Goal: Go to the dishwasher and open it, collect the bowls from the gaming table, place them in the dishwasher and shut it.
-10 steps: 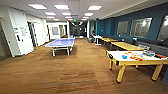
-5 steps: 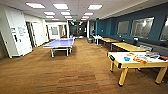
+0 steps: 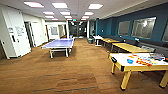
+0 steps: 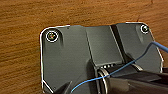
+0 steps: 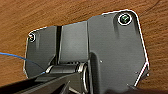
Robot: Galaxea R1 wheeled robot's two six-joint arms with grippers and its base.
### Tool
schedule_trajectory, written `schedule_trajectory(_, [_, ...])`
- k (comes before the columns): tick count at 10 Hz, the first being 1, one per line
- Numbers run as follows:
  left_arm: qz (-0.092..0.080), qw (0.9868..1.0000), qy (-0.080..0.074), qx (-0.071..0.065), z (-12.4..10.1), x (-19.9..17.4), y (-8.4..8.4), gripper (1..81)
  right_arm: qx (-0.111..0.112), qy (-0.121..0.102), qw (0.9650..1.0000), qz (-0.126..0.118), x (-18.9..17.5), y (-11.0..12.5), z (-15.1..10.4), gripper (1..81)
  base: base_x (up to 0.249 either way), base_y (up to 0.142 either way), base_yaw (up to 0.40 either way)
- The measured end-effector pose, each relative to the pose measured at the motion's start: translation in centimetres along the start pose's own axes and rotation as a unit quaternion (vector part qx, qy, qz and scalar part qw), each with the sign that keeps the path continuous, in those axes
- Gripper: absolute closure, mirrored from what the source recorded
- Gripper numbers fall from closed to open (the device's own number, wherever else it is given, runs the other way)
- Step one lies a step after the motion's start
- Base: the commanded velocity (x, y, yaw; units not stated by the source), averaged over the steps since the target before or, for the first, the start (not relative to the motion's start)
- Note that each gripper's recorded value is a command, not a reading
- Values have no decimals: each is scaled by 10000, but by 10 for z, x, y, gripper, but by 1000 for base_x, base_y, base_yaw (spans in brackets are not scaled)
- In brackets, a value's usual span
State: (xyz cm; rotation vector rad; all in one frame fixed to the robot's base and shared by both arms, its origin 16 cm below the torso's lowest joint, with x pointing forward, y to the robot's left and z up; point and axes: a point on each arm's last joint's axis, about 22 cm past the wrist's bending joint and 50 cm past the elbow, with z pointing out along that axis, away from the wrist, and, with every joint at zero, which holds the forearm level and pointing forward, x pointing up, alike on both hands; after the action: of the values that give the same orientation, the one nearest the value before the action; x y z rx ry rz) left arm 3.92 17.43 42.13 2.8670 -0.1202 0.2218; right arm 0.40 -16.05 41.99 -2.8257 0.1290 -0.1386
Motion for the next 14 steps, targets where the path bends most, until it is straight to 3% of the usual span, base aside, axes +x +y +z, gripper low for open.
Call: schedule_trajectory(14, [-1, 10000, -3, -1, 0, 1, 0, 10, 0, -2, 10000, 2, 1, 0, 0, 10, 233, 0, 0])
